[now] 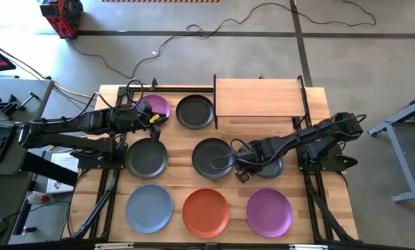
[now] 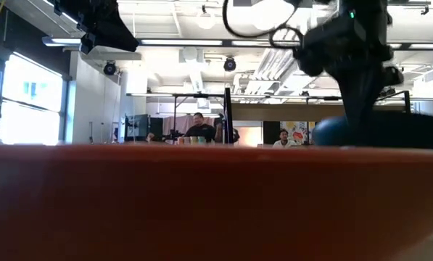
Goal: Place and stack plates onto a shelf
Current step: Put the black plate on the shelf
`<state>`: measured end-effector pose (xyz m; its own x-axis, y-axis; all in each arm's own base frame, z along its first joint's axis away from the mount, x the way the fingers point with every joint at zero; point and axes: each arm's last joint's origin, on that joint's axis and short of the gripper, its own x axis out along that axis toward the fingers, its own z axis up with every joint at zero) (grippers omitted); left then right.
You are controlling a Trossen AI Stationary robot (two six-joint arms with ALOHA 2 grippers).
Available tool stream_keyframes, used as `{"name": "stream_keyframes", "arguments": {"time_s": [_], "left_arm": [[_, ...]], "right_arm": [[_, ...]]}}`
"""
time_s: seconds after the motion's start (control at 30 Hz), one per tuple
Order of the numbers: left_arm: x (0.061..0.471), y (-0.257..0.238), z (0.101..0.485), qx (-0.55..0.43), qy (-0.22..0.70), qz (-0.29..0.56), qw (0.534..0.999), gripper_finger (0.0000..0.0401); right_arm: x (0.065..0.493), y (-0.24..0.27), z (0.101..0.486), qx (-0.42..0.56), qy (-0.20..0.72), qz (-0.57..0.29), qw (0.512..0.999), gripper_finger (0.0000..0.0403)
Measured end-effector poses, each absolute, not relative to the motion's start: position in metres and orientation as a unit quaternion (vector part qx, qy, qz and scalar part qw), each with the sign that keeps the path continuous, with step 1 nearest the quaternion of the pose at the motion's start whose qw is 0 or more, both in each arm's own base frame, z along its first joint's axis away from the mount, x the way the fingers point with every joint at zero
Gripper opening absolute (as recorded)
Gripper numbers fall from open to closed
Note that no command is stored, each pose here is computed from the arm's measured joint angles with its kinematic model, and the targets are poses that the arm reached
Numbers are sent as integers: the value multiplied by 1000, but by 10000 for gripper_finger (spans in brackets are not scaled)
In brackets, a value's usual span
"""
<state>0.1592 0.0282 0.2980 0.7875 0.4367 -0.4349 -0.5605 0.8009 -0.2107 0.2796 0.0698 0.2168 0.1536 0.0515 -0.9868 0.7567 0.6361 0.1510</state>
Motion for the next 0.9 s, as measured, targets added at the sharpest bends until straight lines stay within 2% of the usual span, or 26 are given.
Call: {"name": "stream_keyframes", "arguments": {"time_s": [0.17, 0.7, 0.9], "left_arm": [[159, 28, 298, -154, 189, 266, 933, 65], [159, 29, 298, -148, 188, 275, 931, 65], [159, 29, 298, -144, 185, 288, 929, 65]], "right_arm": [[282, 70, 250, 330, 602, -267, 676, 1], [271, 62, 360, 284, 555, -308, 719, 0], [266, 52, 389, 199, 517, -302, 776, 0]]}}
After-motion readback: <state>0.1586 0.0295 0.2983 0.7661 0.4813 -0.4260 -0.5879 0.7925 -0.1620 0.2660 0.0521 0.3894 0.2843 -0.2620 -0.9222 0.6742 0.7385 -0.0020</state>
